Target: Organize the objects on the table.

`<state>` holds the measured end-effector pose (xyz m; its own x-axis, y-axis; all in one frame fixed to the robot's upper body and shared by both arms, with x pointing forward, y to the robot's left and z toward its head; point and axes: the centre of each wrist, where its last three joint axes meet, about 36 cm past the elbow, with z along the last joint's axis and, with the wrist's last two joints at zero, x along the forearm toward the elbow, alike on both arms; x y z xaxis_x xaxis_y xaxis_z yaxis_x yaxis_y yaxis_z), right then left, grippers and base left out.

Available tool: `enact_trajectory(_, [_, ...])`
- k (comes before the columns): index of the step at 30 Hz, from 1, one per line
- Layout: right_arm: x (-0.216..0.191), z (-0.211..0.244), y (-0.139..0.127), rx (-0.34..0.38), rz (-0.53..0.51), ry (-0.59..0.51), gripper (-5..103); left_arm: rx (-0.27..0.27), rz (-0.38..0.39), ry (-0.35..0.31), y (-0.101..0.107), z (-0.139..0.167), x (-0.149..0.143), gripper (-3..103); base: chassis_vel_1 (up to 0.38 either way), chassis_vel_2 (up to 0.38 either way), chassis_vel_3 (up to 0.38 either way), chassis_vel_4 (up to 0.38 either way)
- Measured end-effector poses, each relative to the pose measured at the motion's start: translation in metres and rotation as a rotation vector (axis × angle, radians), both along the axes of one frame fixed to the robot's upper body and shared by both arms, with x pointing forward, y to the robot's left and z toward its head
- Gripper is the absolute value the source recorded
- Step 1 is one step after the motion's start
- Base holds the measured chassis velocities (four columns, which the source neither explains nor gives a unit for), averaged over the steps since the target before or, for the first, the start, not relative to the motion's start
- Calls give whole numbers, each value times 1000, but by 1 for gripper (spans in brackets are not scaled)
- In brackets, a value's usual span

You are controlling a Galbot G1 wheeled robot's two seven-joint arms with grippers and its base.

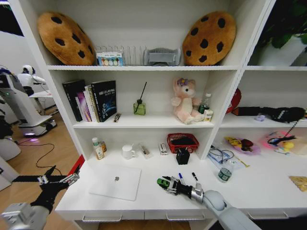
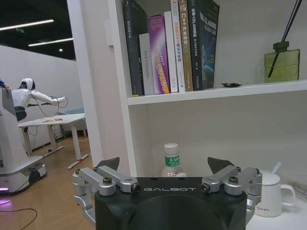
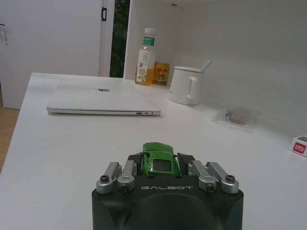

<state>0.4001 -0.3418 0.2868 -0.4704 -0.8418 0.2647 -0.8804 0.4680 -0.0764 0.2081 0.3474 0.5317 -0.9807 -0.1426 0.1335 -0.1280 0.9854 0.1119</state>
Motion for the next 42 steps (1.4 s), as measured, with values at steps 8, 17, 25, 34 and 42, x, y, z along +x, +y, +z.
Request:
enact_trajectory(8, [6,5,-6,6,-15,-29,37,0,0,0,0,0,0,100,0,0,0,0])
enact_trajectory(17, [63,121,-6,138,-68,-220,37,0,0,0,0,0,0,100,0,0,0,0])
enact_trajectory(25, [169,242,17,196,-27,-334,37,0,0,0,0,0,0,100,0,0,0,0])
enact_trajectory(34, [254,300,57,170,-36,-306,37,0,0,0,0,0,0,100,0,0,0,0])
enact_trajectory(42, [288,322,61,83,-54,-231,37,0,0,0,0,0,0,100,0,0,0,0])
